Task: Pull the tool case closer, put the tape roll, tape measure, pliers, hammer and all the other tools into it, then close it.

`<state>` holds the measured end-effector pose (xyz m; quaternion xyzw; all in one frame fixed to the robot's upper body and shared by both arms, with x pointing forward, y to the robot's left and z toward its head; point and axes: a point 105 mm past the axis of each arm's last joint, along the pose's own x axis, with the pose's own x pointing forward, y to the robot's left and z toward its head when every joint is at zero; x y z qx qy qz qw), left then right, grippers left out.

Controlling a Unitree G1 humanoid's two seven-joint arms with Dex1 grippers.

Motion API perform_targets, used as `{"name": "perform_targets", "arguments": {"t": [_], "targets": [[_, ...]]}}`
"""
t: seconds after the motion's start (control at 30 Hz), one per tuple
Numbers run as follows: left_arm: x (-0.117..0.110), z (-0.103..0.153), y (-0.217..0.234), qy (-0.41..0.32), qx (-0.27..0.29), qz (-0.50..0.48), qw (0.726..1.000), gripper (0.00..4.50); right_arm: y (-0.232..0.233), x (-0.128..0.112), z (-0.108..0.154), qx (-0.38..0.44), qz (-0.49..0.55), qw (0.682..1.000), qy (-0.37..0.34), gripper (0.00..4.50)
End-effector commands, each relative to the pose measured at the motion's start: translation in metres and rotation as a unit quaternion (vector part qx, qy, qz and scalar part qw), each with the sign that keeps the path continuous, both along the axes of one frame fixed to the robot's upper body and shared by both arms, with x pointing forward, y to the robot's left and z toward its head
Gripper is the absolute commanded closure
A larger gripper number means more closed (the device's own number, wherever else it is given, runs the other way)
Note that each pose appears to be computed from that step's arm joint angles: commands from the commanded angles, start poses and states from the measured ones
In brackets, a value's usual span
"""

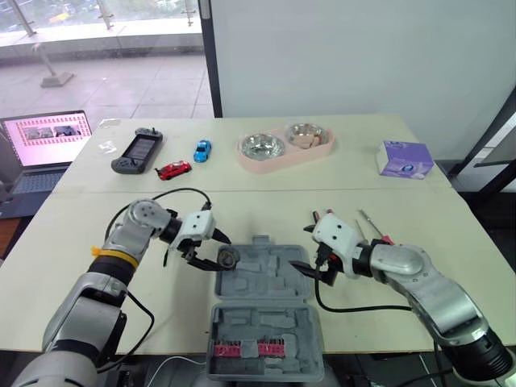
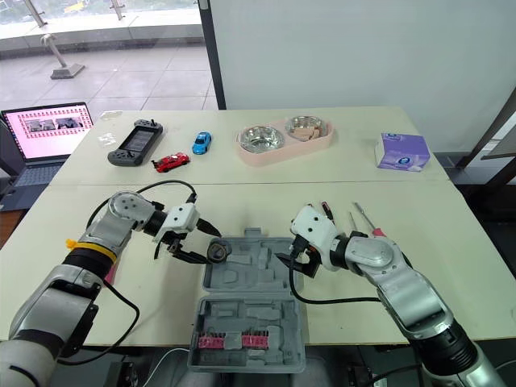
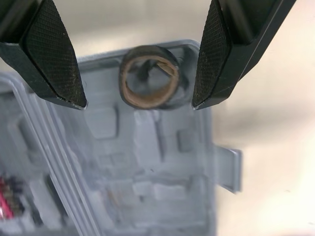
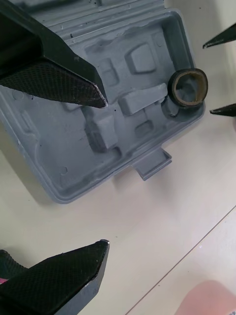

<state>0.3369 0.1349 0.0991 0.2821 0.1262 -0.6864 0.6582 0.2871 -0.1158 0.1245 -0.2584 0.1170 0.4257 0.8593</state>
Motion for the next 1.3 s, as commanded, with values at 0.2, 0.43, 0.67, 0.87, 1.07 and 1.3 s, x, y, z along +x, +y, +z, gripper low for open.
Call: {"name": "perform_targets", "arguments": {"t": [0.2,0.43,0.67,0.87,1.07,1.3], "targets": [[0.006,0.018,0.003,0.005,-0.081,0.071,0.994,1.18,0.003,-0.003,0.012,0.010,0.006,1.000,-0.022,0.00],[-0.003,0.006,0.007,0.014,-0.082,0.088,0.993,3.29,0.002,-0.001,0.012,0.008,0.006,1.000,-0.021,0.00],[-0.008,-0.011,0.005,0.008,-0.069,0.089,0.994,3.29,0.001,0.000,0.011,0.004,0.006,1.000,-0.022,0.00],[-0.009,-0.024,0.003,-0.004,-0.058,0.088,0.994,3.29,0.001,0.000,0.012,0.003,0.005,1.000,-0.022,0.00],[-0.009,-0.051,0.008,0.000,-0.020,0.103,0.994,3.29,-0.001,-0.002,0.011,0.002,0.000,1.000,-0.020,0.00],[-0.005,-0.065,0.011,-0.007,0.016,0.105,0.994,3.29,-0.003,-0.001,0.010,-0.001,-0.004,1.000,-0.019,0.00]]}}
